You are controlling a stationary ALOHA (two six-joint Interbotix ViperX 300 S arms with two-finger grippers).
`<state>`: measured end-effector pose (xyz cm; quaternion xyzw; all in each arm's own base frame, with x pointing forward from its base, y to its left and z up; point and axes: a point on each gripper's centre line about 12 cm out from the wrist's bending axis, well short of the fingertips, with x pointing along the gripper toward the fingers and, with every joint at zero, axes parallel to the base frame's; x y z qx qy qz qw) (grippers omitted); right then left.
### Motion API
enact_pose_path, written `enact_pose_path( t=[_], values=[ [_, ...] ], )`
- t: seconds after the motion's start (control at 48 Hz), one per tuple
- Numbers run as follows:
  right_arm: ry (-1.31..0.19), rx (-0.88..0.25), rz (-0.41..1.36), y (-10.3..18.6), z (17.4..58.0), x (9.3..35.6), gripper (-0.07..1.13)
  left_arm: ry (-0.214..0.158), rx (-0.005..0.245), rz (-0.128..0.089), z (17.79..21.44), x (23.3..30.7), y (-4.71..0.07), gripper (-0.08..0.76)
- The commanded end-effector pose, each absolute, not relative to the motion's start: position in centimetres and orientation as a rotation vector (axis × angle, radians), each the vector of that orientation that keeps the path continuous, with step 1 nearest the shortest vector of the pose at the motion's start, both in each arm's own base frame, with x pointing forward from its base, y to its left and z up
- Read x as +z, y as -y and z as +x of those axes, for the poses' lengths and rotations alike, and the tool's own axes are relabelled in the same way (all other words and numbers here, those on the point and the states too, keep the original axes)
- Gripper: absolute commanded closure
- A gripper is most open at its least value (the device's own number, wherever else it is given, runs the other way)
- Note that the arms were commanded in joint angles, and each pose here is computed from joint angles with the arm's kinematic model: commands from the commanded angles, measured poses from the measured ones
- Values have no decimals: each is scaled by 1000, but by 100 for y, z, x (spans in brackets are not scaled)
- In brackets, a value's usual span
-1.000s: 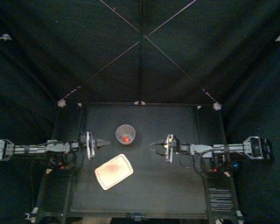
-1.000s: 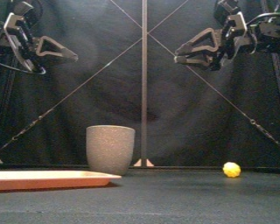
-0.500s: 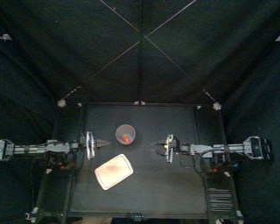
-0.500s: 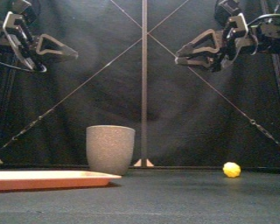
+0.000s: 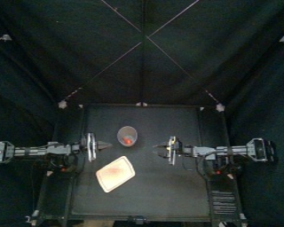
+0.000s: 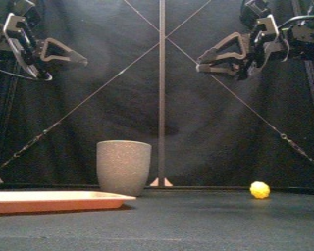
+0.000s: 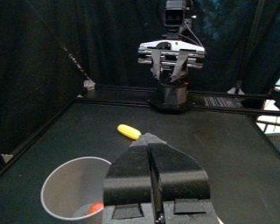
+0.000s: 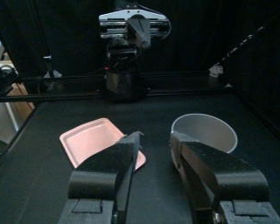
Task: Pick the drumstick then place it in the grey bowl
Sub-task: Drop drumstick in the grey bowl and return to neutral
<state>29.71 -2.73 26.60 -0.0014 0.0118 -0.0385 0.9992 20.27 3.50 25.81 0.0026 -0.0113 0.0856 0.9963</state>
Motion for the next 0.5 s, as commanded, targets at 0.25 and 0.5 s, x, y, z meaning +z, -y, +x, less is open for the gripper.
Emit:
enact_pose_path(
  t=[0.25, 0.5],
  values=[
    [10, -83, -5, 290, 2964, 2755, 303, 47, 174, 4, 2047, 2654, -357, 692],
    [8, -84, -11, 294, 2959, 2745, 303, 43, 169, 1, 2046, 2640, -347, 692]
  ],
)
